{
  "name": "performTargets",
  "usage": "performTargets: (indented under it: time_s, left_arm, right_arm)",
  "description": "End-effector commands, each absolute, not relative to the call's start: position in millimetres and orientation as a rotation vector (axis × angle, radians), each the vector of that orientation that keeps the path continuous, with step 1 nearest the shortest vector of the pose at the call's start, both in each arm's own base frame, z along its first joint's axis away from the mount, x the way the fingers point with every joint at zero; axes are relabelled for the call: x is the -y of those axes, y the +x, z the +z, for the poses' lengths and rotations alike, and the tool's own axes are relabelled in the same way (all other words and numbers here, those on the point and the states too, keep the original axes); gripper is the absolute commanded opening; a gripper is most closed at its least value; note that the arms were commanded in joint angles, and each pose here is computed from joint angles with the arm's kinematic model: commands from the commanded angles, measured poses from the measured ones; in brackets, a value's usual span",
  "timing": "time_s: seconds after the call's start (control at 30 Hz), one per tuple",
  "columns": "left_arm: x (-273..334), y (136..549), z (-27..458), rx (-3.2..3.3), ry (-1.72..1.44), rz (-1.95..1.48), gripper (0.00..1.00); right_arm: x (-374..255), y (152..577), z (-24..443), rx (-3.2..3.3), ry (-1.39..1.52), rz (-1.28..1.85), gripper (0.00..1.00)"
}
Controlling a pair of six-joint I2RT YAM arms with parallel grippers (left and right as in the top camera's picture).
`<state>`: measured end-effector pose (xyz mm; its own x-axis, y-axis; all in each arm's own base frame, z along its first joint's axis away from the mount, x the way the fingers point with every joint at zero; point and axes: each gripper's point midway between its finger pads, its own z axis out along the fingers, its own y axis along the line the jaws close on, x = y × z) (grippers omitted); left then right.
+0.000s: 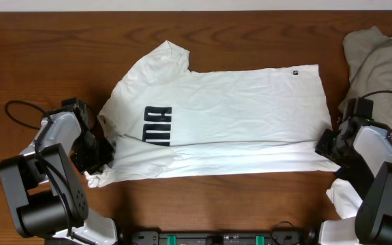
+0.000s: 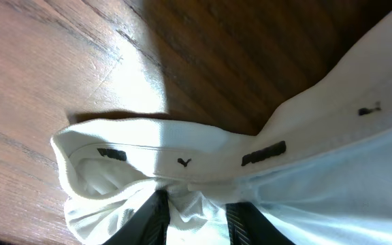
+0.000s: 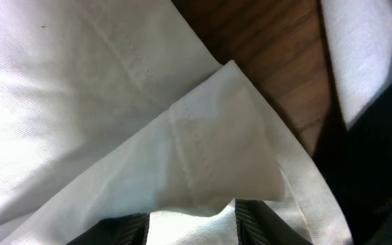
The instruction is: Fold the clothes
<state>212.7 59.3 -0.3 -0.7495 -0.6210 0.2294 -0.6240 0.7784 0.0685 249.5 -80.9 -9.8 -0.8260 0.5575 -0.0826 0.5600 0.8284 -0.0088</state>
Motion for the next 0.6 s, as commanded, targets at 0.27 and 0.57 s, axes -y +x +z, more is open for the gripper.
performTargets:
  time_s: [0.27,0.57]
  left_arm:
    - [-67.9,232.8,30.3,2.834,1.012,0.016,0.35]
    - [-60.9,288.2,134.1,3.265,1.092,0.279,0.61]
  right_arm:
    - [70.0,249.9,-3.7,-2.98,0.929,0.051,0.41]
    - [80.7,321.2,133.0,-2.655,0.697,0.109,0.47]
